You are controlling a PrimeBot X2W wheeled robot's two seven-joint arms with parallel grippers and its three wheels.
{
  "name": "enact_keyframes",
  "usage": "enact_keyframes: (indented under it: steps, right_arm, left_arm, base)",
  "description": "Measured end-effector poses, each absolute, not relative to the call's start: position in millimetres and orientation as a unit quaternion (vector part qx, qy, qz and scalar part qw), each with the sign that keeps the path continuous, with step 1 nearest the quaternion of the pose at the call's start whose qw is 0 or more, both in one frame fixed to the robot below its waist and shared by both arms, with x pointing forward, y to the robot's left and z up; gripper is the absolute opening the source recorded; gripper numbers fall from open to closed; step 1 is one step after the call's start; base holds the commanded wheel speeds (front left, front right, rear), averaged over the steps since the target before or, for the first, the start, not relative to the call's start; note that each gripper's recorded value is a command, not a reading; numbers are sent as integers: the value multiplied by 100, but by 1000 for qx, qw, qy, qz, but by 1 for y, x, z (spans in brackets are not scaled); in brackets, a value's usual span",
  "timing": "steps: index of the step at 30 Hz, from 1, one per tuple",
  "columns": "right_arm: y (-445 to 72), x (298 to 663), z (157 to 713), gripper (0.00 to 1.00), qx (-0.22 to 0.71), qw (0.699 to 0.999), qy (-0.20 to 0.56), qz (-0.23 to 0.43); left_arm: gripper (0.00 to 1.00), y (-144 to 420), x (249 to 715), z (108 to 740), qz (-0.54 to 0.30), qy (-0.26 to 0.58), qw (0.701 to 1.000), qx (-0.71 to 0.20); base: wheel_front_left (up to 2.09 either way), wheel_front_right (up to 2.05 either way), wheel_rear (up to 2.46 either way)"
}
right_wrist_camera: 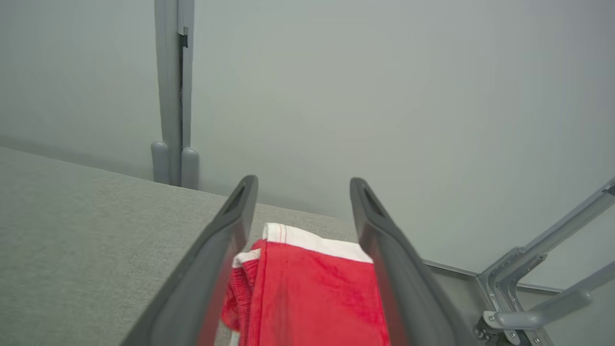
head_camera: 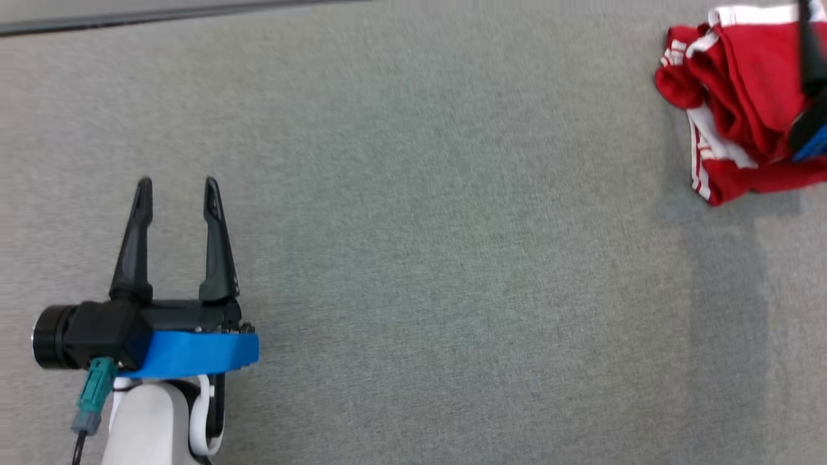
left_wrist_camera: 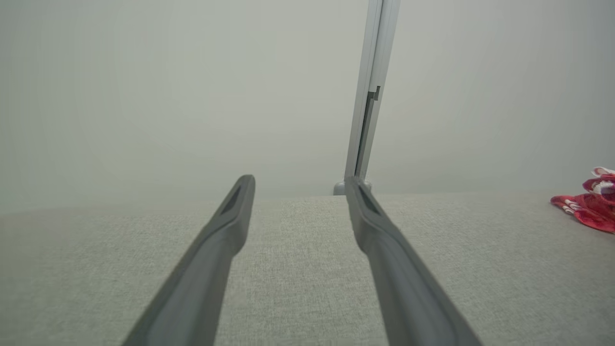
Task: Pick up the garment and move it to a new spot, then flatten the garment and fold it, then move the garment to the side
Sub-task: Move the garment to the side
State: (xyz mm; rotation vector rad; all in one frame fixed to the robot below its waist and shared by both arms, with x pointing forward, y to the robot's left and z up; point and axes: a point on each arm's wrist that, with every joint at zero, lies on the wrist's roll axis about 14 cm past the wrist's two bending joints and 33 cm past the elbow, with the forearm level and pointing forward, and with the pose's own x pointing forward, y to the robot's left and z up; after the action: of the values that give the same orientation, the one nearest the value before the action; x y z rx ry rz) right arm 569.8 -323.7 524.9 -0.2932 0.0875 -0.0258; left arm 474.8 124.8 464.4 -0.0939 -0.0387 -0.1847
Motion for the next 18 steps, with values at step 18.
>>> enact_keyframes:
  steps: [18]
  right_arm:
    - [-171,496,536,100,-43,990,-35,126]
  left_arm:
    - [100,160,405,494,-40,-28,998,-46]
  base:
    - [0,0,0]
